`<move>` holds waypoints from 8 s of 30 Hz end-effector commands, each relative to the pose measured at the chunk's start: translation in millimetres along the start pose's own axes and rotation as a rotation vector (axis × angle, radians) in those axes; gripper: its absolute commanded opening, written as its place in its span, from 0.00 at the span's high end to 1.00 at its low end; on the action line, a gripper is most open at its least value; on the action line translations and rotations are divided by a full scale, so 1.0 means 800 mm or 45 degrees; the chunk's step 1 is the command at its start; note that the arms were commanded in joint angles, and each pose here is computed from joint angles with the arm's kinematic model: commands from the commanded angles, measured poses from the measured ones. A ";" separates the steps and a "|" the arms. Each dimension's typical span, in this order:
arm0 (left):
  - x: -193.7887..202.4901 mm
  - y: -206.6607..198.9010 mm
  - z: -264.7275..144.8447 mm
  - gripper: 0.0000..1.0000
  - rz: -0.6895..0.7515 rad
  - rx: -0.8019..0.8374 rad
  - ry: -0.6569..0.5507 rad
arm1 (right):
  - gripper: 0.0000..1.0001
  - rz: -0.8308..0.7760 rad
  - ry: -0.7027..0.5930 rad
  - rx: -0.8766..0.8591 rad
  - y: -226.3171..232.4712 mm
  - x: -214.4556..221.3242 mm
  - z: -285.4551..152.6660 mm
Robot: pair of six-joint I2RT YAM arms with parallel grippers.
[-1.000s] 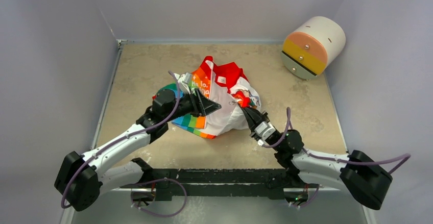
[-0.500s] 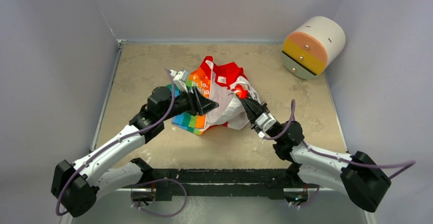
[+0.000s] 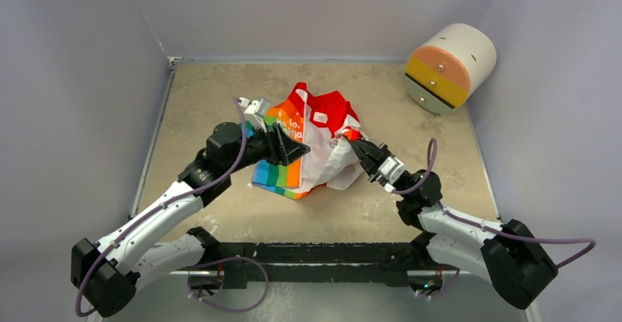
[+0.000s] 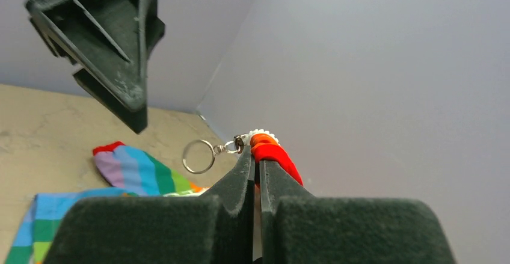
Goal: Zip up the jacket
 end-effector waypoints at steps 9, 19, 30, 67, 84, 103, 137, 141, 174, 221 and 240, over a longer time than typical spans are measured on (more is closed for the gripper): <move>-0.023 -0.011 -0.003 0.44 0.067 0.031 -0.078 | 1.00 0.198 -0.209 -0.105 0.017 -0.020 0.000; -0.023 -0.022 -0.002 0.43 -0.008 0.165 -0.122 | 1.00 0.569 -0.028 -0.222 0.035 -0.018 0.008; 0.005 -0.018 -0.003 0.43 -0.102 0.214 -0.072 | 1.00 1.096 0.362 -0.052 0.050 -0.011 -0.011; 0.090 -0.046 0.063 0.44 -0.501 0.538 0.092 | 1.00 1.485 0.719 0.049 0.093 -0.005 -0.090; 0.116 -0.059 0.070 0.51 -0.750 0.705 0.079 | 1.00 1.503 0.731 0.018 0.099 -0.007 -0.100; 0.109 -0.065 0.079 0.94 -0.719 0.757 0.073 | 1.00 1.543 0.708 0.057 0.102 -0.014 -0.110; 0.104 -0.064 0.078 1.00 -0.704 0.731 0.014 | 0.81 1.717 0.649 0.047 0.106 -0.012 -0.099; 0.105 -0.064 0.078 1.00 -0.707 0.728 0.017 | 1.00 1.720 0.650 0.046 0.106 -0.012 -0.100; 0.117 0.027 0.037 0.51 0.004 -0.668 0.392 | 1.00 1.358 0.828 0.445 0.064 -0.006 -0.092; 0.189 0.083 0.113 0.66 0.471 -1.116 0.937 | 1.00 1.382 0.794 0.418 0.073 -0.014 -0.110; 0.166 0.071 0.103 1.00 0.469 -1.102 0.867 | 1.00 1.380 0.799 0.434 0.071 -0.013 -0.109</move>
Point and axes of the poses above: each gripper's point midway between its finger pads, its own z axis out along the fingers, its own y axis along the line the jaws close on, x = y × z, the point moved 9 cm from there along -z, back along the fingers, and after that the axes turned 13 degrees about z, right-handed, at the moved point
